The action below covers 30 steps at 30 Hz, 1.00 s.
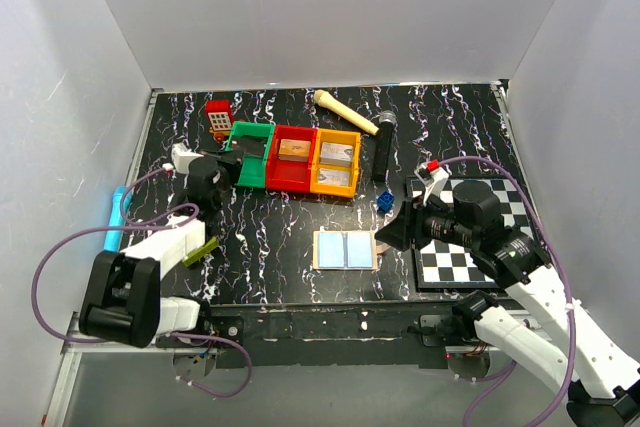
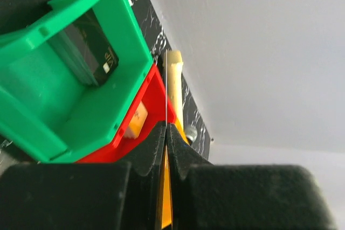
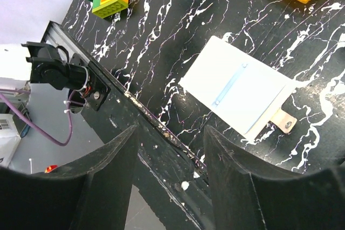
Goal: Take the credit cards out of the card holder
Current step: Place the credit card in the storage box.
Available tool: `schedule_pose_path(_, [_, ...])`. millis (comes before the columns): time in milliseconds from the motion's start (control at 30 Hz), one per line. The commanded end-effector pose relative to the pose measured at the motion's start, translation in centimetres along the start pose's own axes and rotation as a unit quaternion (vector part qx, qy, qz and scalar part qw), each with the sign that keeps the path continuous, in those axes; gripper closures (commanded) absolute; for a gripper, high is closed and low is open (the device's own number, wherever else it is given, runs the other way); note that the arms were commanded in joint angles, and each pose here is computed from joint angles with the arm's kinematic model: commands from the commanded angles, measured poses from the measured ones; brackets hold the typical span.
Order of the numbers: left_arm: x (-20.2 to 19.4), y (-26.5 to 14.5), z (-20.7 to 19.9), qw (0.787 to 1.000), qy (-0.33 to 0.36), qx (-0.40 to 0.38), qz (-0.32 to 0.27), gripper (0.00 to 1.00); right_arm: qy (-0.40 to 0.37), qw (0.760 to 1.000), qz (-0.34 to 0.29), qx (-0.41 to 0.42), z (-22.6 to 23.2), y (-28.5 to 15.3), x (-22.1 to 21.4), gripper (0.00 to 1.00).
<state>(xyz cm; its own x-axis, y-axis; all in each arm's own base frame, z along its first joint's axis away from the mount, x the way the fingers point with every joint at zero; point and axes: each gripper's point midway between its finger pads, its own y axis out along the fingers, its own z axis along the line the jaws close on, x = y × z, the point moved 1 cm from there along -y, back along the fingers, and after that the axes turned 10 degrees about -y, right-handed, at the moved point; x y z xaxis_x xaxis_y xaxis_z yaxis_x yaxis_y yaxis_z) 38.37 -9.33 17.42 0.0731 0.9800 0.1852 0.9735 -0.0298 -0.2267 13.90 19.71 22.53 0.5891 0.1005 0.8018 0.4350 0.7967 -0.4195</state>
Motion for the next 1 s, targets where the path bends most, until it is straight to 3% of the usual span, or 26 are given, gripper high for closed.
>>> schedule_pose_path(0, [2.2,2.6,-2.3,0.997,-0.052,-0.012,-0.061,1.00,0.000,1.000,-0.028,-0.001,-0.1,0.1,0.8,0.41])
schedule_pose_path(267, [2.5,5.3,-0.4,0.993,-0.074,0.026,-0.087,1.00,-0.002,1.000,-0.030,0.002,0.1,0.0,0.5,0.42])
schedule_pose_path(967, [1.1,8.9,3.8,0.992,-0.051,0.083,-0.077,1.00,0.011,1.000,-0.016,0.009,0.1,0.3,-0.6,0.43])
